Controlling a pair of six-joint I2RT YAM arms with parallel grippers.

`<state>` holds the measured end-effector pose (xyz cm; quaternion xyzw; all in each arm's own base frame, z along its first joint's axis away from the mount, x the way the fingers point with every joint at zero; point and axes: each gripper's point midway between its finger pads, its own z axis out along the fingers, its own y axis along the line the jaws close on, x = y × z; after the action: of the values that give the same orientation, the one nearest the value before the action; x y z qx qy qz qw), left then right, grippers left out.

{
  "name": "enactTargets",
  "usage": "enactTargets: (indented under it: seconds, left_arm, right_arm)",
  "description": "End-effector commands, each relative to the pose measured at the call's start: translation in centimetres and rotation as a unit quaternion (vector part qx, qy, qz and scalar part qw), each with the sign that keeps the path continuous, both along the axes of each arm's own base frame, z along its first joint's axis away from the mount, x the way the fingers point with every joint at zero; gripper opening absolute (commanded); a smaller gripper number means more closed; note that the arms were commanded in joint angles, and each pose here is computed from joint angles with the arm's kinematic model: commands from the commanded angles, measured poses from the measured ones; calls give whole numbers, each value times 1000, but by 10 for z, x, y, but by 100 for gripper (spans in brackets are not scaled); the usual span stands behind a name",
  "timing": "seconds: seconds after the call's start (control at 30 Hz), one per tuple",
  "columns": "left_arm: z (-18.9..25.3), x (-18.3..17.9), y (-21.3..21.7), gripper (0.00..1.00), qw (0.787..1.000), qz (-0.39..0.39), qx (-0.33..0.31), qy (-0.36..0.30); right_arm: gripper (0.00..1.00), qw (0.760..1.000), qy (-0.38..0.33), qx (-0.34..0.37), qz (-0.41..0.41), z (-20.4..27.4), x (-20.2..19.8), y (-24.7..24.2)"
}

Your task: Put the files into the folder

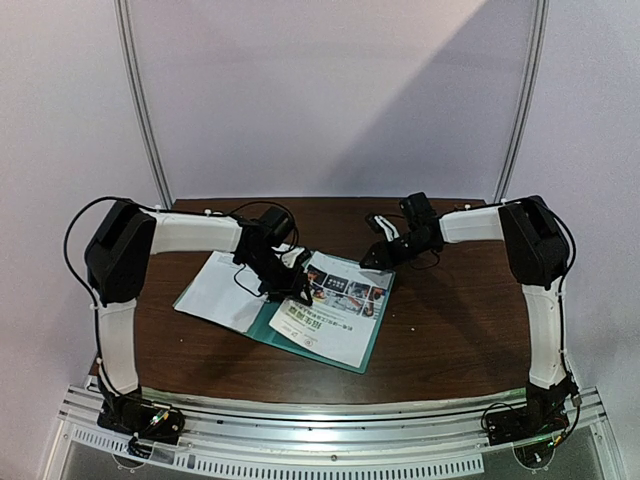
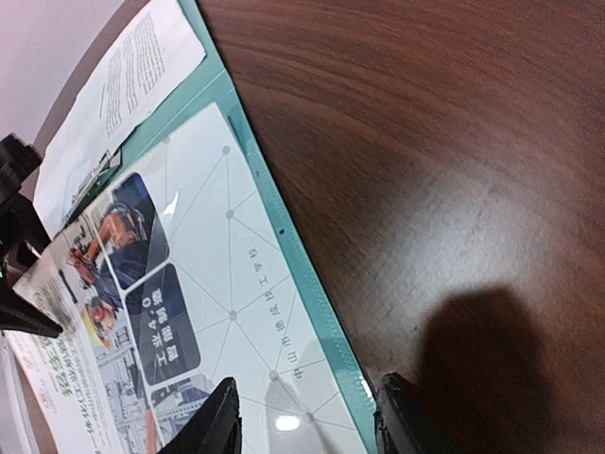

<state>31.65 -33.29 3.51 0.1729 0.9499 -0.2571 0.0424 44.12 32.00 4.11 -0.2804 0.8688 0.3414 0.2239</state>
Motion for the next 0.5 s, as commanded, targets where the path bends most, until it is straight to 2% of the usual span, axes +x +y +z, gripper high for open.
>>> enactTargets:
  seconds: [0.0, 0.23, 0.4, 0.47]
  left_arm:
    - [12, 2, 12, 53, 998, 7, 42, -41]
    - [40, 5, 27, 79, 992, 24, 70, -100]
    - [78, 12, 51, 99, 980, 60, 89, -167]
    - [92, 14, 62, 99, 973, 79, 94, -195]
  right_arm:
    - [50, 997, 48, -5, -57, -1, -11, -6]
    - [52, 996, 0, 17, -91, 46, 7, -7]
    - [53, 995, -13, 22, -96, 62, 3, -5]
    - [53, 995, -24, 20, -97, 69, -2, -2]
